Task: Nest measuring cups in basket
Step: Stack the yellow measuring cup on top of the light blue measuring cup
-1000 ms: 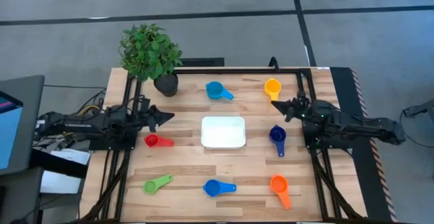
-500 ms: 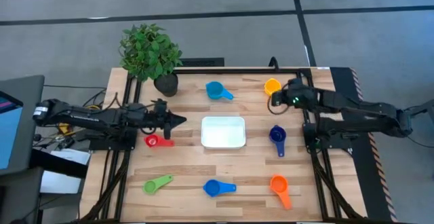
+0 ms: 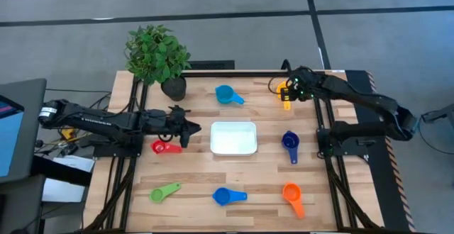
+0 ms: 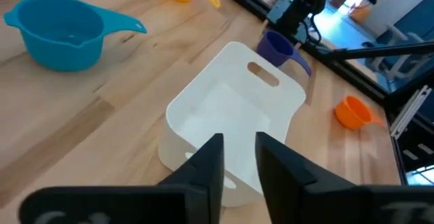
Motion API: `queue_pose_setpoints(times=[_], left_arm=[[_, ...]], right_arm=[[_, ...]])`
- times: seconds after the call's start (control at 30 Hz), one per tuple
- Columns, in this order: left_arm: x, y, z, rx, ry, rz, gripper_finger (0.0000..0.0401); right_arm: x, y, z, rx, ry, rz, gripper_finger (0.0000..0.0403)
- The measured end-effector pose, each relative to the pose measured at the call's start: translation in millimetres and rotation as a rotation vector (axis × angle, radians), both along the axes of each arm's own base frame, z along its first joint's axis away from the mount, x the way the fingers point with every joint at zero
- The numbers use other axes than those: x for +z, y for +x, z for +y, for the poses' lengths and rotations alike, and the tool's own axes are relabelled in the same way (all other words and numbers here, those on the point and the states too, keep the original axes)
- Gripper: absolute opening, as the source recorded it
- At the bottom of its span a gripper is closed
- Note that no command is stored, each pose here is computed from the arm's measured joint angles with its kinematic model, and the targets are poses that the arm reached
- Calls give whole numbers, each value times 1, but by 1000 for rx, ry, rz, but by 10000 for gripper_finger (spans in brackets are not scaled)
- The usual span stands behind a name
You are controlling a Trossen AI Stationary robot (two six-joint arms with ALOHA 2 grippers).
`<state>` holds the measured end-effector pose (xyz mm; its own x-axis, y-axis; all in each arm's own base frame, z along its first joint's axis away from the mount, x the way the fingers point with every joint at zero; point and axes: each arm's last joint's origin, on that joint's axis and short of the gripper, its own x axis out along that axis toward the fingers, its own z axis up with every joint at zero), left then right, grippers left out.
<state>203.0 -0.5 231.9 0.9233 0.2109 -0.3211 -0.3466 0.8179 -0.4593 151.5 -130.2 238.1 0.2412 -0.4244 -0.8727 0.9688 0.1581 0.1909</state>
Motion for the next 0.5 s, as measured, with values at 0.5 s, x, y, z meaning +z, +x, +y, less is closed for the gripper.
queue_pose_setpoints(times=[0.5], left_arm=[[12, -10, 3, 125, 11, 300, 98]], right_arm=[[-41, -9, -50, -90, 96, 171, 149]])
